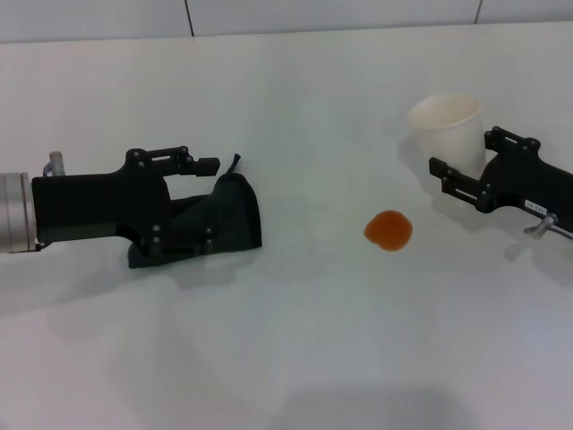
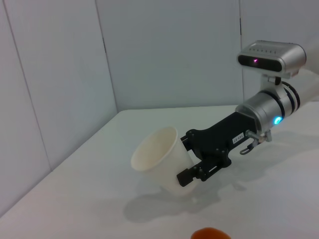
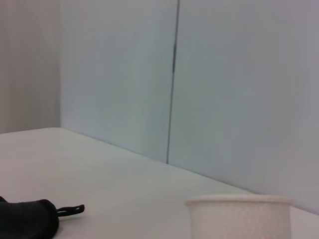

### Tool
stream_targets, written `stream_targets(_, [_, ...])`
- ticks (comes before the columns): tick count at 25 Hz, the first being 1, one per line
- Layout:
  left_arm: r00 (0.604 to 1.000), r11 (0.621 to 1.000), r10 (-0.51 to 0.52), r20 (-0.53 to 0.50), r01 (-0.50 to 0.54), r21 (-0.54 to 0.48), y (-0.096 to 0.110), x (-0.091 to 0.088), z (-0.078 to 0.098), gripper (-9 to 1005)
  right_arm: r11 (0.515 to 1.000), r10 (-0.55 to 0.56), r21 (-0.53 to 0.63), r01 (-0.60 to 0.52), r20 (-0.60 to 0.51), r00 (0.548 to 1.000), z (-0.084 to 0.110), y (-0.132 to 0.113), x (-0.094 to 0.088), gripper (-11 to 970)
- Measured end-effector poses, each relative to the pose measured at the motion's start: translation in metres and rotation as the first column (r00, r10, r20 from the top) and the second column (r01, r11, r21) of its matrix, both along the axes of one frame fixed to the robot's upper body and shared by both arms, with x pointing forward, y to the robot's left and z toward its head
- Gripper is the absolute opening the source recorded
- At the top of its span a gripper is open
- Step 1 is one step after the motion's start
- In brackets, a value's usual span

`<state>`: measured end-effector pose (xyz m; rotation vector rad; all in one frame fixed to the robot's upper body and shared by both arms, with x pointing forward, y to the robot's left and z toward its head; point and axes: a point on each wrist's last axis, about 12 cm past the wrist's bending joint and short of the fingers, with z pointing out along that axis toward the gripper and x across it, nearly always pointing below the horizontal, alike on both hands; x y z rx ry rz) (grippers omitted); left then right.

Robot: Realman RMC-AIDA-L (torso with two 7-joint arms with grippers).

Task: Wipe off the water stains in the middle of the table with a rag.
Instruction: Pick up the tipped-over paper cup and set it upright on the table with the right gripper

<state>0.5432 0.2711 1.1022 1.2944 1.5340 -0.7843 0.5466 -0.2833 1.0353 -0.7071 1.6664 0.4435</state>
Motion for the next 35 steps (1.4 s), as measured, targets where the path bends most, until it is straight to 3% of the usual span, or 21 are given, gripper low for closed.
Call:
stream_targets(13, [1.0,1.0,-0.001,0.0,0.001,-0.001,0.0,0.0,0.0,702,0.999,-0.033,0.001,0.033,-0.025,0.999,-0.013,-0.003,-0.011,659])
stream_targets(35, [1.0,1.0,-0.003,-0.01,0.002,-0.002,0.001,0.0,0.001,694,0.999,-0.044,0.023,0.045,-0.026,0.999,-0.016,-0.005,-0.018,669])
